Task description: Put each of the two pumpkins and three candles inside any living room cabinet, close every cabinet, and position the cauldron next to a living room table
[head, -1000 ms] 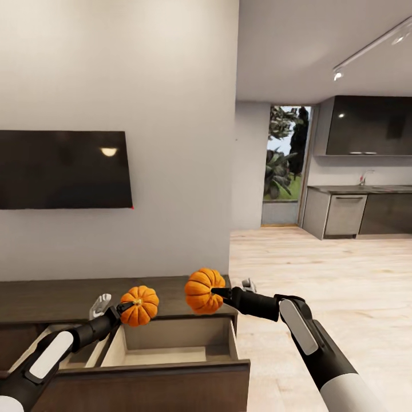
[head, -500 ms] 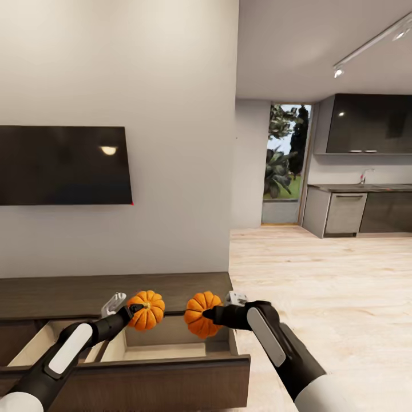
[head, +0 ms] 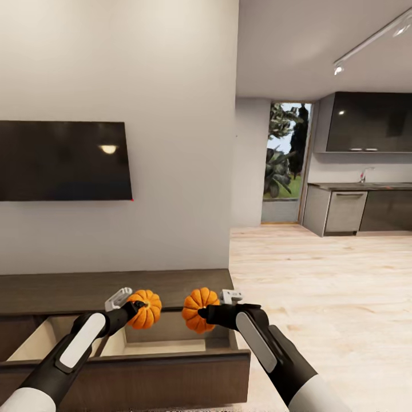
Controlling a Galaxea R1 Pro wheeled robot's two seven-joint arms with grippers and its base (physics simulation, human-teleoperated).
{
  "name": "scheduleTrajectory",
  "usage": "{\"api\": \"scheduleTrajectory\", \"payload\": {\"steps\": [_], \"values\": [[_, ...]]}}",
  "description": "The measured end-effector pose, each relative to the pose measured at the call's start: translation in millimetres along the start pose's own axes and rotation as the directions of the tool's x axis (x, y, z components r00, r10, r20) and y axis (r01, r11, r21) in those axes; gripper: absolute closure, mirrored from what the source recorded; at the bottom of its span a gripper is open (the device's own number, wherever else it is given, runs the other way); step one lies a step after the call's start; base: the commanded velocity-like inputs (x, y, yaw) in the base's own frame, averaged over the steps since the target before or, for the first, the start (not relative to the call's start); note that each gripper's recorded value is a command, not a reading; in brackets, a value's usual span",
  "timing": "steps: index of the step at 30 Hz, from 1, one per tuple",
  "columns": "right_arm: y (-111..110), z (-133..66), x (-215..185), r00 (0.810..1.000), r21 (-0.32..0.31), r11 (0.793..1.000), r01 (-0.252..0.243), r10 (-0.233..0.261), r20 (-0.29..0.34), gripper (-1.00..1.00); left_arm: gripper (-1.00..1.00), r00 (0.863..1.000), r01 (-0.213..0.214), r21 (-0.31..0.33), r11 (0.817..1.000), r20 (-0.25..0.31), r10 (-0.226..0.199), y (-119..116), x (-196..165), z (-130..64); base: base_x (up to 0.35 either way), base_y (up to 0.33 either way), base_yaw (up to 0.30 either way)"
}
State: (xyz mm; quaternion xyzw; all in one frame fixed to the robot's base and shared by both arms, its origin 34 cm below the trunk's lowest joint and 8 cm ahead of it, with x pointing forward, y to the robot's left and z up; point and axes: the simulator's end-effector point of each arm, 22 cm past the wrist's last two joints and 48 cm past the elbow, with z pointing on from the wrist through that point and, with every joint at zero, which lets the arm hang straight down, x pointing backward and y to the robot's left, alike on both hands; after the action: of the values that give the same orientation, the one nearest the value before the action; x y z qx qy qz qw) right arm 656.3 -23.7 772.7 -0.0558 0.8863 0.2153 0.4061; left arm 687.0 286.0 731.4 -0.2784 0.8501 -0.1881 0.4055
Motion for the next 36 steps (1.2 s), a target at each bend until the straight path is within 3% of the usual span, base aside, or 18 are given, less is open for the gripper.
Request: {"api": "scheduleTrajectory", "payload": {"steps": [4, 12, 15, 17, 36], "values": [[-1.6, 3.9, 5.1, 1.0, -0.002, 1.0, -0.002, 0.002, 0.008, 1.0, 1.0, 1.0, 0.013, -0.007, 1.0, 0.029, -0.012, 6.1, -0.2, 4.3, 0.0, 0.0, 0.0], [8.5, 9.7, 0.7, 0.995, -0.03, 1.0, 0.007, -0.004, 0.1, 1.0, 1.0, 0.998, -0.005, -0.014, 1.0, 0.055, 0.006, 17.2, 9.0, 13.7, 0.0, 0.0, 0.0], [8.8, 11.6, 3.9, 0.995, -0.032, 0.999, 0.012, -0.009, 0.103, 1.0, 1.0, 0.992, -0.078, -0.057, 0.995, 0.091, 0.083, 26.8, 3.4, 15.3, 0.0, 0.0, 0.0], [8.0, 12.5, 5.0, 0.995, -0.032, 0.999, 0.011, -0.007, 0.1, 1.0, 1.0, 0.989, -0.101, -0.071, 0.992, 0.103, 0.108, 28.8, 0.9, 15.6, 0.0, 0.0, 0.0], [3.1, 18.2, 9.0, 0.996, -0.033, 0.999, -0.008, 0.011, 0.09, 1.0, 1.0, 0.986, -0.125, -0.079, 0.989, 0.101, 0.133, 27.2, 6.0, 20.9, 0.043, 0.086, -0.036]]}}
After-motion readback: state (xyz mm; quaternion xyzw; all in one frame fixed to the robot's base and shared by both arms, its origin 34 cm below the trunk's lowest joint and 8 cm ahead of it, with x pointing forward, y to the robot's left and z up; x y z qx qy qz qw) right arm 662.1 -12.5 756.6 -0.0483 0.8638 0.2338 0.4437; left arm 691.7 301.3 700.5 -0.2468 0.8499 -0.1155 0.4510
